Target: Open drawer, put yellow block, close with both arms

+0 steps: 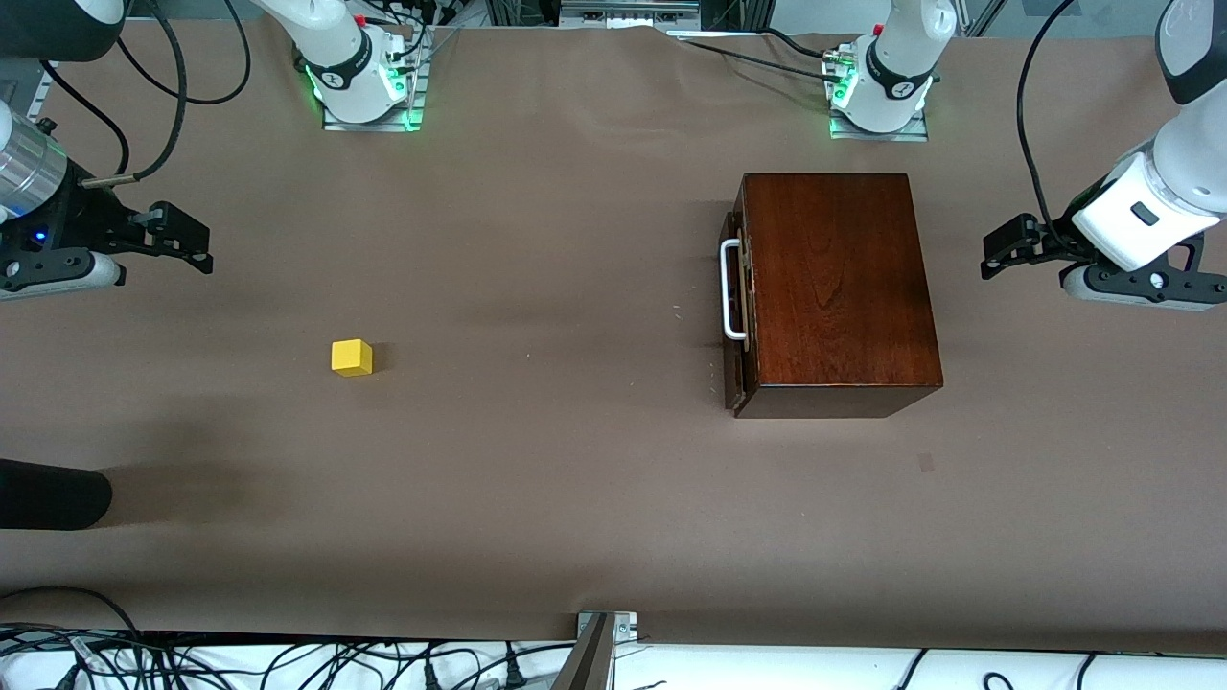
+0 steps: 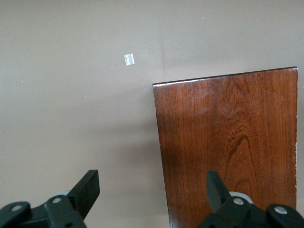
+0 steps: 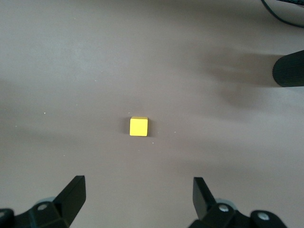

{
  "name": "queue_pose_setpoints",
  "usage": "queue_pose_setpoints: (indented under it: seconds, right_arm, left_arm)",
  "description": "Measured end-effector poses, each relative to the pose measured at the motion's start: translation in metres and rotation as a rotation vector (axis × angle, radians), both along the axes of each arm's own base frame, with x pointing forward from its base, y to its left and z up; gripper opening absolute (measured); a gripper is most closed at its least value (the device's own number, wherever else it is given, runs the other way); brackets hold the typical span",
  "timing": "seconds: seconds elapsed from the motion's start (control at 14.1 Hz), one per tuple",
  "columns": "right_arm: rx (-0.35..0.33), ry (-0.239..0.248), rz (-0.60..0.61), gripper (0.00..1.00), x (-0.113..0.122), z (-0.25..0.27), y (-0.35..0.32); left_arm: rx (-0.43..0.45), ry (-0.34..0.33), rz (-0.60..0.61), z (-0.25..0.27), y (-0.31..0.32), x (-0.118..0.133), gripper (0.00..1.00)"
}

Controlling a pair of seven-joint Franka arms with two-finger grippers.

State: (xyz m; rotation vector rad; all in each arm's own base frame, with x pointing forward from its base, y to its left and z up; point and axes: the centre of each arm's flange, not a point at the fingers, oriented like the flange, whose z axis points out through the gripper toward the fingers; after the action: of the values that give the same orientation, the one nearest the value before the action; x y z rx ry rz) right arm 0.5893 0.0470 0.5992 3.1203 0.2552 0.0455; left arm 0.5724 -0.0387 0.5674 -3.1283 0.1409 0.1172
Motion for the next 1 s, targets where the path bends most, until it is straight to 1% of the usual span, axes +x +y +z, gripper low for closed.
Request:
queue_pose_setpoints:
  seconds: [0.43, 0.71, 1.0]
  right_arm:
    - [0.0, 0.0, 0.0, 1.0, 0.0, 0.0, 0.0]
    - [0.0, 0.0, 0.0, 1.0, 0.0, 0.0, 0.0]
    - [0.0, 0.0, 0.0, 1.0, 0.0, 0.0, 0.0]
  left_arm:
    - [0.0, 0.0, 0.0, 0.0, 0.0, 0.0, 1.0]
    - [0.002, 0.024, -0.002, 0.002, -0.001, -0.003, 1.0]
    - [0.001, 0.035, -0.055, 0.007, -0.03, -0.008, 1.0]
